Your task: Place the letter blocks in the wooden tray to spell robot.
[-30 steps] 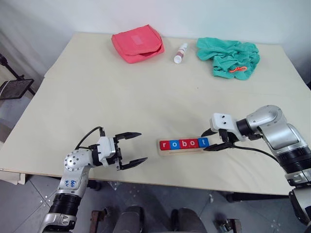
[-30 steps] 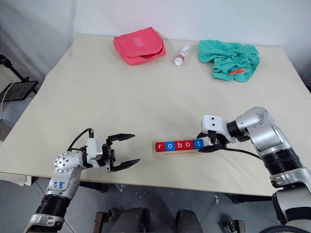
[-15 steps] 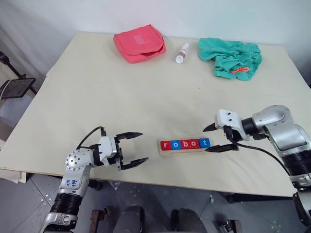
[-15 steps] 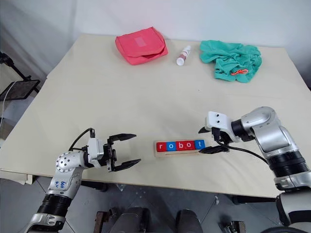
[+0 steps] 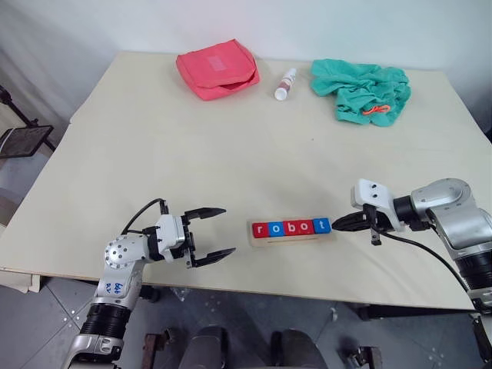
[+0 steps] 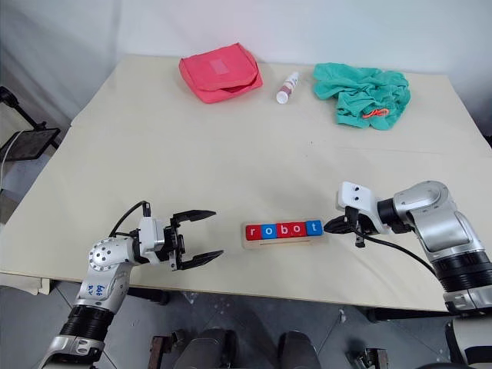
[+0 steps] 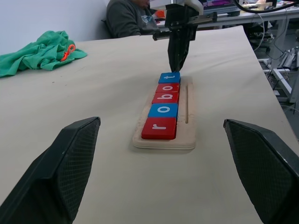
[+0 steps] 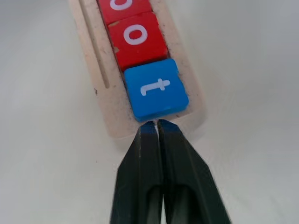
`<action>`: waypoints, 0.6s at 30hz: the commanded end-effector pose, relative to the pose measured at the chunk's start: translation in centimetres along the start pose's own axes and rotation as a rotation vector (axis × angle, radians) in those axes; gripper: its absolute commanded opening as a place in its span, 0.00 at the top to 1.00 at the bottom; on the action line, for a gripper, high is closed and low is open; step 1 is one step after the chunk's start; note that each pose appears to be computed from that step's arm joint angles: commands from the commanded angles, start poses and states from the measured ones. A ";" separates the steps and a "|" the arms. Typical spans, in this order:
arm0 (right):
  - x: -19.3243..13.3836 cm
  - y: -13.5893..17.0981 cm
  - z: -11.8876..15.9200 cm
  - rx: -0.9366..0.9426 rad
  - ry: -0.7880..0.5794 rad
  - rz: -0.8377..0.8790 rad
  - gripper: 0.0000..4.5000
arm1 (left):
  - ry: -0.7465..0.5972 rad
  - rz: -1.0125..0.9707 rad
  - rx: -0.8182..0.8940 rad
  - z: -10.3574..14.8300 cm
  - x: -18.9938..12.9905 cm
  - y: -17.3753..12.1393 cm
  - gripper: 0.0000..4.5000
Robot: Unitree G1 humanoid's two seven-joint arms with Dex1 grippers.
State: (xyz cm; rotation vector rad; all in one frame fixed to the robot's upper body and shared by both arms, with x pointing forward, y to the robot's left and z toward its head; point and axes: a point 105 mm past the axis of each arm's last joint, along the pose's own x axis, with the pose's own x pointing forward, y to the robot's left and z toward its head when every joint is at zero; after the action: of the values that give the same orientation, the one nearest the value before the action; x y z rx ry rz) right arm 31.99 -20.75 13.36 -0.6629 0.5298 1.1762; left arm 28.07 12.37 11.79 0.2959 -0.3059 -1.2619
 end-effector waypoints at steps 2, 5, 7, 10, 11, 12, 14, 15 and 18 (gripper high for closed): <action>0.0 -0.3 1.1 -0.025 -0.039 -0.023 0.99 | -0.003 -0.006 0.024 0.3 0.0 0.1 0.00; 0.1 -0.4 1.3 -0.027 -0.047 -0.024 0.99 | -0.001 -0.006 0.026 0.3 -0.1 0.2 0.00; 0.1 -0.3 1.4 -0.027 -0.055 -0.024 0.99 | 0.000 -0.007 0.028 0.4 -0.1 0.2 0.00; 0.2 -0.3 1.4 -0.020 -0.062 -0.027 0.99 | 0.001 -0.007 0.029 0.3 -0.1 0.3 0.00; 0.2 -0.3 1.4 -0.018 -0.061 -0.028 0.99 | 0.001 -0.008 0.029 0.3 -0.1 0.3 0.00; 0.2 -0.3 1.1 -0.011 -0.056 -0.034 0.99 | 0.001 -0.010 0.031 0.3 0.0 0.3 0.00; -0.1 -0.5 0.7 0.001 -0.046 -0.070 0.99 | 0.001 -0.009 0.035 0.3 0.0 0.5 0.00; -0.3 -0.5 0.6 0.002 -0.046 -0.080 0.99 | 0.002 -0.010 0.036 0.2 0.0 0.6 0.00; -1.3 -0.6 0.3 0.000 -0.042 -0.116 0.99 | 0.014 -0.010 0.041 0.1 -0.2 0.8 0.00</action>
State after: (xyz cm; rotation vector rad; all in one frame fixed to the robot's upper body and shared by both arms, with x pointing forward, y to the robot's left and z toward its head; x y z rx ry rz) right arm 32.14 -20.98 13.07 -0.6370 0.4936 1.1119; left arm 28.57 12.57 11.67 0.3104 -0.2994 -1.2671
